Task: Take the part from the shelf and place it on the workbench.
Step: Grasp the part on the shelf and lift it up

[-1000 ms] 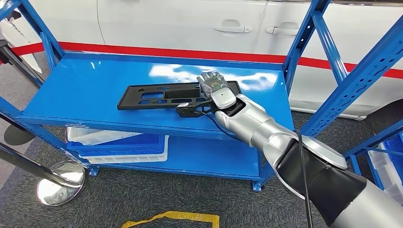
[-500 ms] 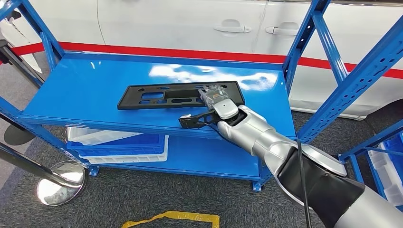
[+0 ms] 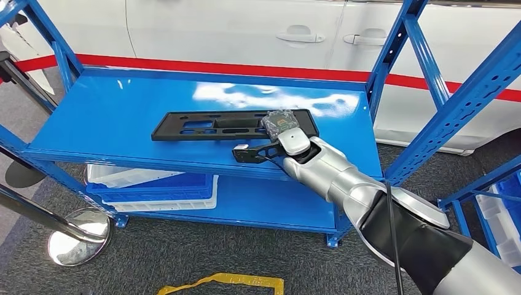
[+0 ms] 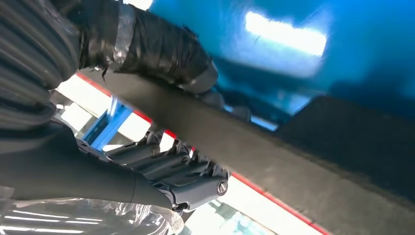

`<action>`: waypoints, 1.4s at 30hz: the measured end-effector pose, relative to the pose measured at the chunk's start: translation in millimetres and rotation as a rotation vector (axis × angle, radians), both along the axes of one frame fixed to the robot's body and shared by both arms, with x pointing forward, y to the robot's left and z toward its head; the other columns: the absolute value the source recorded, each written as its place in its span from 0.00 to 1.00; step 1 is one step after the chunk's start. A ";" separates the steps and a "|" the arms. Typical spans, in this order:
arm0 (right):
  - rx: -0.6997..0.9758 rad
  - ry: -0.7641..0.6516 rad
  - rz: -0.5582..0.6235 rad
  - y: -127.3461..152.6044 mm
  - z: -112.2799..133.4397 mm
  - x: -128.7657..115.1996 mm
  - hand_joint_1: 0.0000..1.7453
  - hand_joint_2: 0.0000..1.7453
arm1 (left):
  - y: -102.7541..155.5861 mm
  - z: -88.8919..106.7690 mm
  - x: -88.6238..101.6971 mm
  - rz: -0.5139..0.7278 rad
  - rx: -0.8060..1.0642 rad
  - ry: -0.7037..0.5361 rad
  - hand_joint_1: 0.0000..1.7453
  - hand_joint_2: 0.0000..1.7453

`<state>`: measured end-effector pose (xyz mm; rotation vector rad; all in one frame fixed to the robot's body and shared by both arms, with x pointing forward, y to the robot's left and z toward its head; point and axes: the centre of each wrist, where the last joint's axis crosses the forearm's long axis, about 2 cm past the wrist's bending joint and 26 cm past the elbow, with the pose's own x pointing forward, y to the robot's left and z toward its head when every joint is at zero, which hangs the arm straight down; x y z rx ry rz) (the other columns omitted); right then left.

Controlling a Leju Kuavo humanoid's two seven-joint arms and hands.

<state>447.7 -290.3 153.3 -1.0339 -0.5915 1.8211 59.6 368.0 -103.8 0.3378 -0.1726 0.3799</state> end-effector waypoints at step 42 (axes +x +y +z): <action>0.451 -0.630 0.943 175.7 300.2 -60.5 1.00 1.00 | -8.7 -2.0 -2.7 0.011 -0.105 -0.118 0.00 1.00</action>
